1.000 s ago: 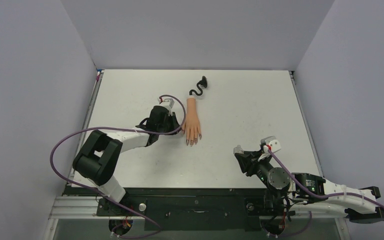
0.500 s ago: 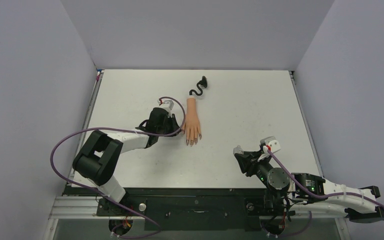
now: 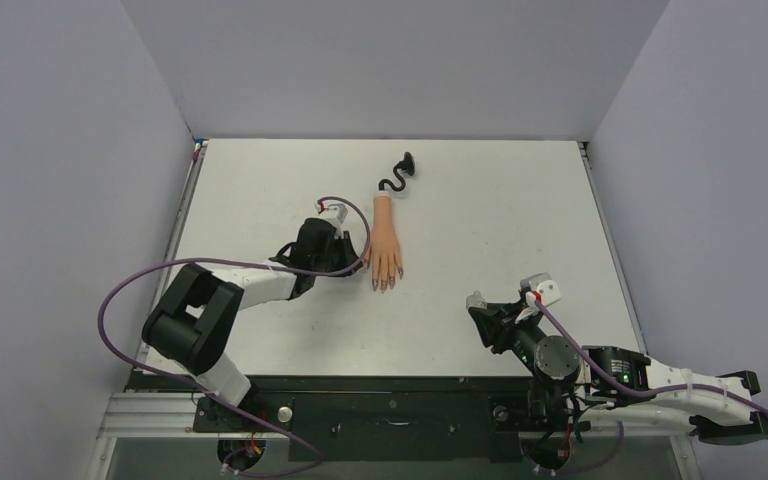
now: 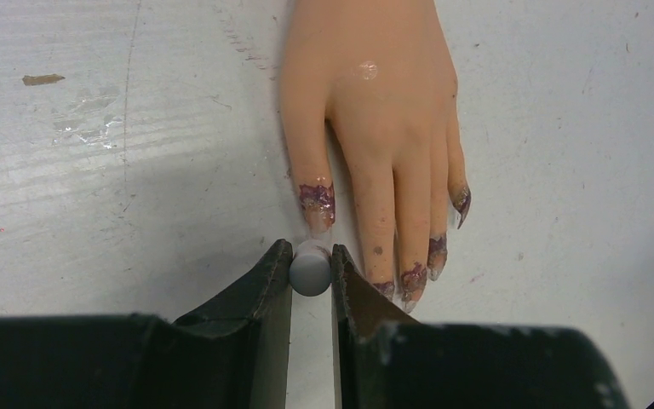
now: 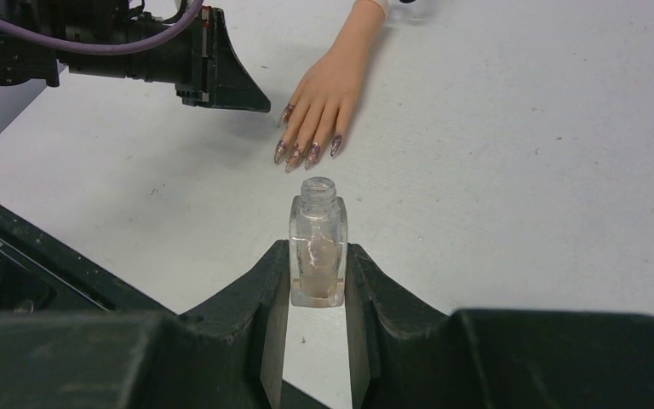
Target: Paint the nails
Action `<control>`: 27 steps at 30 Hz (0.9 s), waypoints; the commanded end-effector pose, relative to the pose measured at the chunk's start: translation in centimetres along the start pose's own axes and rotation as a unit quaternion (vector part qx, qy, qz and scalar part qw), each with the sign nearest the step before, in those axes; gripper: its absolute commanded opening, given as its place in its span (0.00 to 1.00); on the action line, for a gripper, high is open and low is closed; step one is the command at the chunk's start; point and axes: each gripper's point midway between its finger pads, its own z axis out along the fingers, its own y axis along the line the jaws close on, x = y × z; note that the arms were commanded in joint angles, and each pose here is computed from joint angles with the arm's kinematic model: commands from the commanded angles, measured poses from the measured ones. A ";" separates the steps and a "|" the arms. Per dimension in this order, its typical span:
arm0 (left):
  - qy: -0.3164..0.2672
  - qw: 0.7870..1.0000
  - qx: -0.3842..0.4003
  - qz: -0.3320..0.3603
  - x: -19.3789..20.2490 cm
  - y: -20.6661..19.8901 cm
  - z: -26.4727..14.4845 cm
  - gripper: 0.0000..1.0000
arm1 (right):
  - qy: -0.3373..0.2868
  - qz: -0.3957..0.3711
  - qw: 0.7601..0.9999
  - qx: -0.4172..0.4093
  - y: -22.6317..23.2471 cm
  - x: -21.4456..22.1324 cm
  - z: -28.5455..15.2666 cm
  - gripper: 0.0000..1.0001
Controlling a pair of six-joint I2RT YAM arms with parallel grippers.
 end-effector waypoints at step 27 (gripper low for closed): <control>-0.054 0.991 0.114 0.035 -5.0 -7.4 -5.5 0.00 | -0.011 0.005 1.000 0.002 0.1 -1.0 -0.1 0.00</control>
